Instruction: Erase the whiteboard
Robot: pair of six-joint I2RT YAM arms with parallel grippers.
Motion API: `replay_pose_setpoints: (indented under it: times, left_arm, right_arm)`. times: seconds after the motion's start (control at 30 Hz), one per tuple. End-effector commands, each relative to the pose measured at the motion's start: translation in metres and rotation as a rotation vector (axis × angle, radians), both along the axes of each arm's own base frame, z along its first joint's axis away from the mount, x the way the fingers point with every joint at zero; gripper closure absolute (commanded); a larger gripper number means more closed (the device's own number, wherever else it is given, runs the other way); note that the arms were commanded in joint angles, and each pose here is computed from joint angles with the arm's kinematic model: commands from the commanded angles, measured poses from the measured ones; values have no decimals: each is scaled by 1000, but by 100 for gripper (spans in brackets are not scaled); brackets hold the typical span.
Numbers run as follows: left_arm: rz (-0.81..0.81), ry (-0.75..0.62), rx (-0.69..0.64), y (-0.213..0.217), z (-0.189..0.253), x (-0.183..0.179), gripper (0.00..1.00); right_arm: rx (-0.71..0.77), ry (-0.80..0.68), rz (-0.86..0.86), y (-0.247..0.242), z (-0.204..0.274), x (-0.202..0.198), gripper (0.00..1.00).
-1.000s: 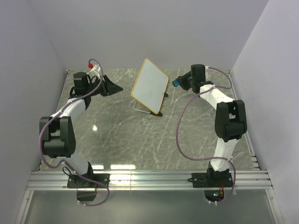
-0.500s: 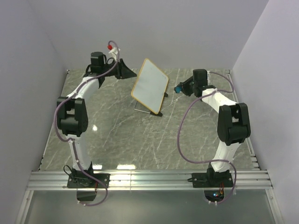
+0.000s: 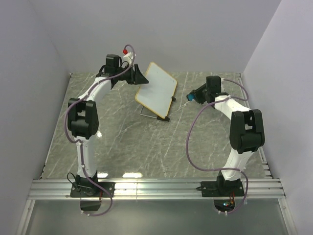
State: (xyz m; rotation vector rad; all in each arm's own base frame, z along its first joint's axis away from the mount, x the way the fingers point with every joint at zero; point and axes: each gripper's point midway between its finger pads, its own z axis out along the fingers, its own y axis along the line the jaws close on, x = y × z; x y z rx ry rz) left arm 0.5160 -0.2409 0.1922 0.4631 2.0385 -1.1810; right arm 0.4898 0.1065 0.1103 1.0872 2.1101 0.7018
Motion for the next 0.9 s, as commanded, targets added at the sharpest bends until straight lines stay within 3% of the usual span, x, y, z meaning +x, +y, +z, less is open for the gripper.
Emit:
replay_pose_setpoints:
  times: [0.0, 0.1, 0.37, 0.63, 0.87]
  left_arm:
    - [78, -89, 34, 23, 34, 7, 45]
    - [97, -115, 37, 31, 51, 10, 45]
    - [103, -95, 16, 45, 46, 10, 44]
    - [-9, -63, -13, 16, 36, 15, 42]
    - [-8, -32, 70, 0, 6, 16, 42]
  right_arm:
    - [1, -92, 0, -6, 32, 4, 100]
    - [-3, -85, 4, -6, 29, 2, 100]
    - [-4, -78, 9, -6, 25, 1, 100]
    - [-28, -72, 25, -9, 27, 1, 100]
    - [-38, -75, 27, -16, 30, 0, 100]
